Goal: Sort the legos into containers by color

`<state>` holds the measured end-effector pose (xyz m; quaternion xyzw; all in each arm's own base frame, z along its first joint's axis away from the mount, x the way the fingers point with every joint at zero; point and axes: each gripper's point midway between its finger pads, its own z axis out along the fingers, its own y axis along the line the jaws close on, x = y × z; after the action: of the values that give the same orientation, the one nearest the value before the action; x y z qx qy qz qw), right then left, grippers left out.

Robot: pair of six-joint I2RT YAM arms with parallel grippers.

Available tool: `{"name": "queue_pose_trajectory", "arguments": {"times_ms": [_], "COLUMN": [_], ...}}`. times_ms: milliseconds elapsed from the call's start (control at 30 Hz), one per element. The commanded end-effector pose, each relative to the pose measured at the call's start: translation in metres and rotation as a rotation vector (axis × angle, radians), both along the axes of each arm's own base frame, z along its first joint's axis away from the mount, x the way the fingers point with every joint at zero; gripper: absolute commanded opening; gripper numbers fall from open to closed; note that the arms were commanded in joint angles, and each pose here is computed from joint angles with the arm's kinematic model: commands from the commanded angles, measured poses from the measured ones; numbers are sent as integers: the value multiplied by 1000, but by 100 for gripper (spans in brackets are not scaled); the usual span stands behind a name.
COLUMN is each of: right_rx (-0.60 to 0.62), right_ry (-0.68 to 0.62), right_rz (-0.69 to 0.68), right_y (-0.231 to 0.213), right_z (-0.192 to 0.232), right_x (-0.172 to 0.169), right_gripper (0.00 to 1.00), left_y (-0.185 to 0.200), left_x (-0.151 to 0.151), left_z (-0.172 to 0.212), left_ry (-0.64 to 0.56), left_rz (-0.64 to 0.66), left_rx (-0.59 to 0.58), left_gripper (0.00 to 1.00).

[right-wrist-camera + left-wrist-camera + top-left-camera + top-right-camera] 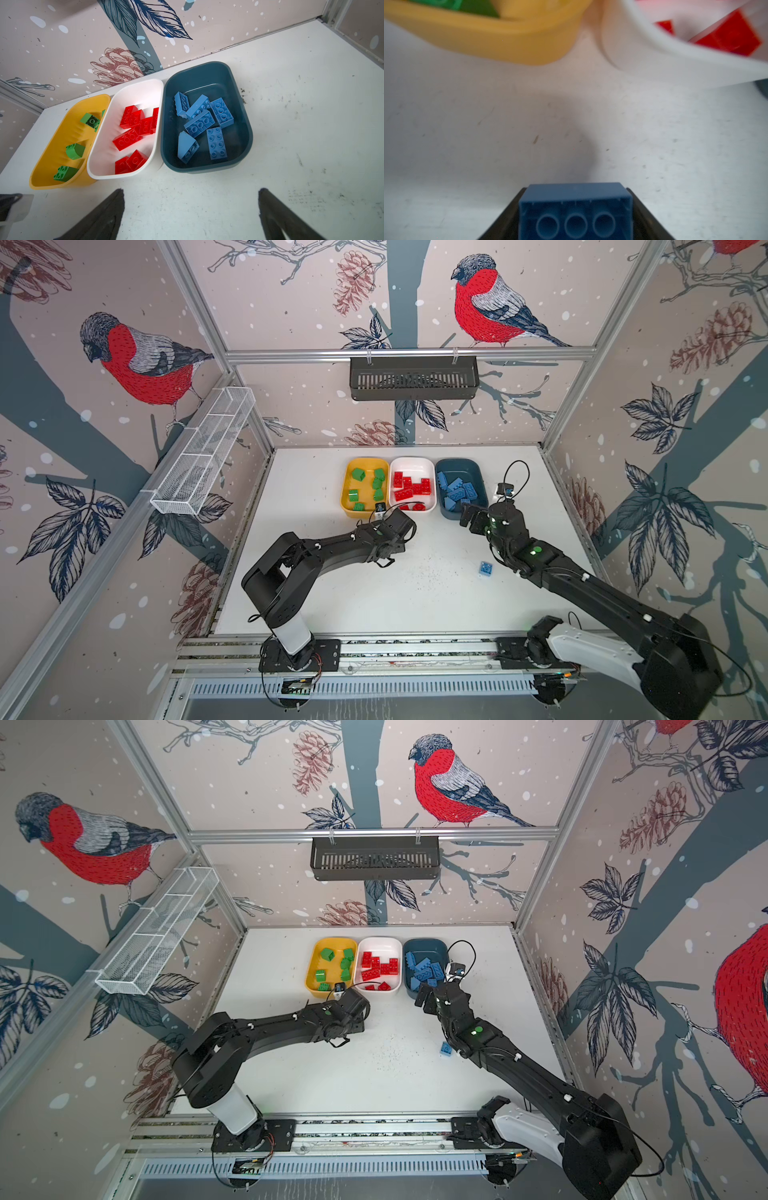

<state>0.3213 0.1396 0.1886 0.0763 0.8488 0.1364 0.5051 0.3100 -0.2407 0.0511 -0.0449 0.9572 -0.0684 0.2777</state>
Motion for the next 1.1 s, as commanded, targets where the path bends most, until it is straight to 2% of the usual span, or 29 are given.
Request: {"name": "queue_pose_trajectory", "arguments": {"times_ms": [0, 167, 300, 500, 733, 867, 1067], "right_rx": [7, 33, 78, 135, 119, 99, 143], "right_ry": [-3, 16, 34, 41, 71, 92, 73], "right_rz": [-10, -81, -139, -180, -196, -209, -215], "right_y": [-3, -16, -28, -37, -46, -58, -72], "right_z": [0, -5, -14, -20, -22, -27, -34], "right_x": [0, -1, -3, -1, -5, -15, -29], "right_gripper": [100, 100, 99, 100, 99, 99, 99], "left_y": [-39, -89, -120, -158, -213, -234, -264], "left_x": [20, 46, 63, 94, 130, 157, 187], "left_z": [25, 50, 60, 81, 88, 96, 101], "left_ry": [-61, -114, -123, -200, -273, -332, -418], "left_rz": [-85, -207, -291, -372, -471, -476, -485], "left_rx": [-104, -185, -203, -222, -353, -430, -586], "left_gripper": [46, 44, 43, 43, 43, 43, 45]}}
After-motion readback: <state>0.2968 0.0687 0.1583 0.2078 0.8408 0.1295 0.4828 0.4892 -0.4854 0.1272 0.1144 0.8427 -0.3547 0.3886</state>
